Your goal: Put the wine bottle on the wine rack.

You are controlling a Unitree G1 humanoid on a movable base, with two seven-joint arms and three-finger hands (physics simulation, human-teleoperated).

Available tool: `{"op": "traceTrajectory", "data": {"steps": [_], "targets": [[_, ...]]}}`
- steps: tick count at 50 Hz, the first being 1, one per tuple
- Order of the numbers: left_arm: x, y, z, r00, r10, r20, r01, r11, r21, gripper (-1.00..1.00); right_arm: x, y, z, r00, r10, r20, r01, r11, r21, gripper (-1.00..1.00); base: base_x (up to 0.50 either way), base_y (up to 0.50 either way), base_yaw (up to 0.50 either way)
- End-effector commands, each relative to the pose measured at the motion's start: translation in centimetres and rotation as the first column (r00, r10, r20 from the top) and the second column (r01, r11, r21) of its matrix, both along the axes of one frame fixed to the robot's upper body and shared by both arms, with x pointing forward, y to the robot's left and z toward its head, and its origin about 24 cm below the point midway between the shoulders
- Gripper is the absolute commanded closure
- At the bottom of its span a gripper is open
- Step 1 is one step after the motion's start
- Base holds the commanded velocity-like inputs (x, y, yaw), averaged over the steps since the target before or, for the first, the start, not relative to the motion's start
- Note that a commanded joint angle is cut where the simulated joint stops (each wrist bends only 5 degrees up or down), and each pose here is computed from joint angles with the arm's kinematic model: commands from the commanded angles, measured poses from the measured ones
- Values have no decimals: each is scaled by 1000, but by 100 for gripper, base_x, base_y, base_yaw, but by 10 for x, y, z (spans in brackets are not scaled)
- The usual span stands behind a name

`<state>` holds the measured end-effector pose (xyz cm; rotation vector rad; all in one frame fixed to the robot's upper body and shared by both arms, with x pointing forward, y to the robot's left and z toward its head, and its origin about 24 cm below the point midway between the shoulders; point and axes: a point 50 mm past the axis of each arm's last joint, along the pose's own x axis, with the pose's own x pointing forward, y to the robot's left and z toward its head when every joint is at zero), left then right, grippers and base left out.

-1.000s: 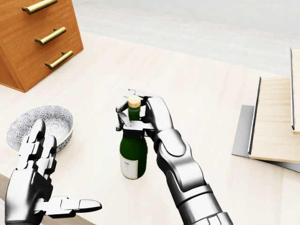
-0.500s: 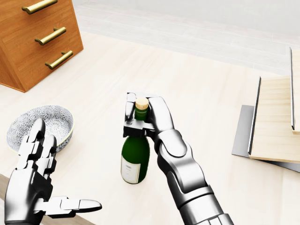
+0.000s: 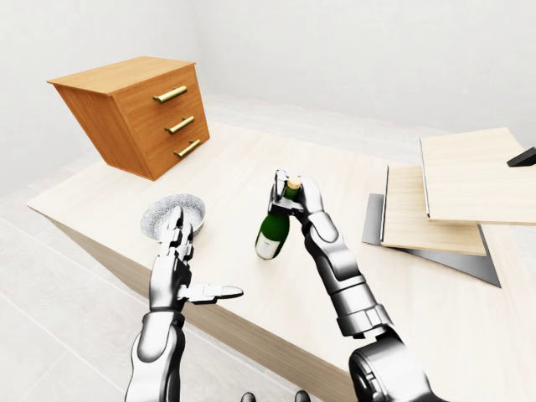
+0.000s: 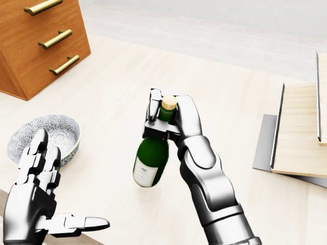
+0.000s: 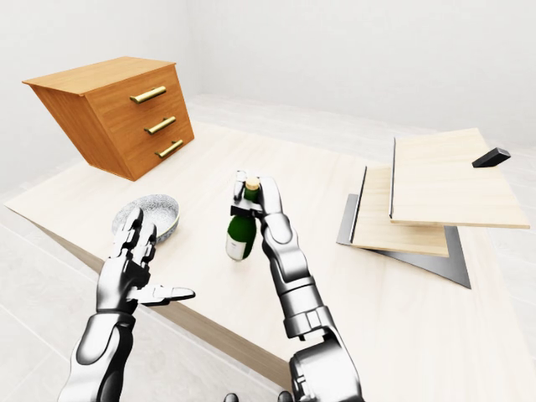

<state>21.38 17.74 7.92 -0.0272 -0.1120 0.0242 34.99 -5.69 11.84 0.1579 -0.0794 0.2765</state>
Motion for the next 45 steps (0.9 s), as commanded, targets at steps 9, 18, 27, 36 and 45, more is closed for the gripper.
{"op": "traceTrajectory", "data": {"steps": [9, 18, 27, 36, 45], "targets": [[1, 0, 1, 1000, 0, 5, 0, 1000, -2, -100, -9, -29, 58, 968, -87, 236, 69, 994, 83, 100, 0, 0, 0], [2, -2, -2, 1000, -5, -6, 5, 1000, -5, -100, -14, -49, 74, 941, -156, 300, 123, 984, 126, 100, 0, 0, 0], [1, -2, -3, 1000, -6, -8, 6, 1000, -6, -100, -24, -61, 94, 907, -218, 360, 154, 968, 199, 100, 0, 0, 0], [2, 0, -6, 1000, -4, -10, 4, 1000, -11, -100, -43, -86, 123, 831, -314, 459, 194, 937, 290, 100, 0, 0, 0], [2, -1, -7, 1000, -8, -10, 8, 1000, -15, -100, -65, -113, 144, 751, -422, 507, 224, 886, 406, 100, 0, 0, 0]]}}
